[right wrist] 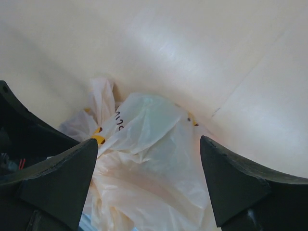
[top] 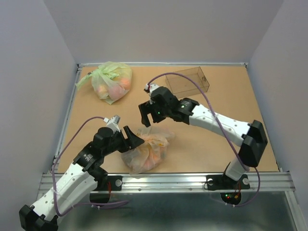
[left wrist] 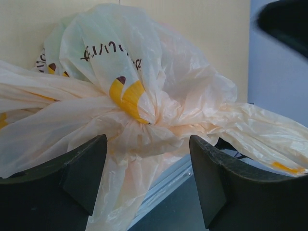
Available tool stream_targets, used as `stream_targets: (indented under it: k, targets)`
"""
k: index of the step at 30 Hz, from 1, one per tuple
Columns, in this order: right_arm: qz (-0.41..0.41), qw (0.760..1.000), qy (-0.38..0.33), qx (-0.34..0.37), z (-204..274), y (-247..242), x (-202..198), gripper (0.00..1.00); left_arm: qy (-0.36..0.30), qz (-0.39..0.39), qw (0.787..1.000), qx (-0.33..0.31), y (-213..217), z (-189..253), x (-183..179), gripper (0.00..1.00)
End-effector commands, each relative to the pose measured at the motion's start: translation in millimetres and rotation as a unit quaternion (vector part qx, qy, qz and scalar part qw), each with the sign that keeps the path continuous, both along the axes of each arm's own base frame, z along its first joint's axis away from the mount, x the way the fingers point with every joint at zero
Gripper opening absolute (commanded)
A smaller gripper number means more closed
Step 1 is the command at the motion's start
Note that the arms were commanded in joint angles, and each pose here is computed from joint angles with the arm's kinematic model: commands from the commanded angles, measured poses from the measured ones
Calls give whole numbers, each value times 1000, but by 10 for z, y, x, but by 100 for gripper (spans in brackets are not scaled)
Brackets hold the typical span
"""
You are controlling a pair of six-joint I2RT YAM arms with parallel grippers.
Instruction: Untie the knot of the plastic bag and take out the fruit
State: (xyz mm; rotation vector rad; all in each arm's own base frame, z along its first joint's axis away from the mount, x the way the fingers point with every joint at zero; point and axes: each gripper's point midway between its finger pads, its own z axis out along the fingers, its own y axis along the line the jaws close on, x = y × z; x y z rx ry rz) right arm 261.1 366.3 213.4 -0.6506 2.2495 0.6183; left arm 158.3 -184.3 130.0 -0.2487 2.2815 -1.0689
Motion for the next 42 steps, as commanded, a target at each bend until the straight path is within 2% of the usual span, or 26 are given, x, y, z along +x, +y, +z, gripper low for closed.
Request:
stream_targets:
  k: [1,6,8,9,11,12,14,15,20,21,23,24,29,30,31,34,37,42]
  targets:
    - [58,994,95,22,-228,267,-356,90,-7,6,1000,-17,-100,12,4,79]
    - [76,981,178,-13,-819,266,-580,83,1,-6,1000,-9,-194,-85,-56,77]
    - [72,978,193,-30,-1012,244,-610,73,5,-11,1000,6,-221,-150,-48,77]
    - [70,977,197,-32,-1051,244,-612,61,7,-9,1000,19,-231,-189,-26,76]
    - [65,977,198,-35,-1088,243,-601,44,8,-6,999,31,-240,-219,1,74]
    - [60,978,195,-34,-1091,242,-576,29,12,-5,999,40,-244,-265,13,73]
    - [56,979,192,-30,-1062,248,-562,15,9,0,999,47,-250,-286,44,69]
    - [46,981,183,-33,-1058,229,-526,1,9,1,999,50,-262,-303,63,65]
    - [2,988,153,-29,-942,132,-403,0,-8,4,999,54,-304,-292,162,43]
    - [-5,989,147,-27,-910,117,-392,0,-15,4,999,52,-322,-268,188,31]
    - [-36,991,123,-29,-841,17,-301,0,-24,7,998,62,-322,-255,241,16]
    - [-54,992,112,-33,-830,-46,-242,0,-27,5,998,65,-328,-240,254,0]
    - [-191,978,83,-20,-714,-710,126,0,-49,82,988,119,-72,-179,486,0]
    - [-236,969,71,-16,-670,-951,286,0,-51,98,986,127,-12,-167,512,0]
    - [-248,966,68,-13,-660,-1026,254,0,-53,115,983,135,50,-158,542,0]
    - [-351,935,54,20,-536,-1675,422,0,-72,192,966,158,323,19,691,0]
    - [-400,915,24,48,-363,-2054,384,0,-89,247,949,173,573,197,801,0]
    - [-408,909,-6,88,-125,-2219,232,0,-116,308,924,194,987,497,1030,0]
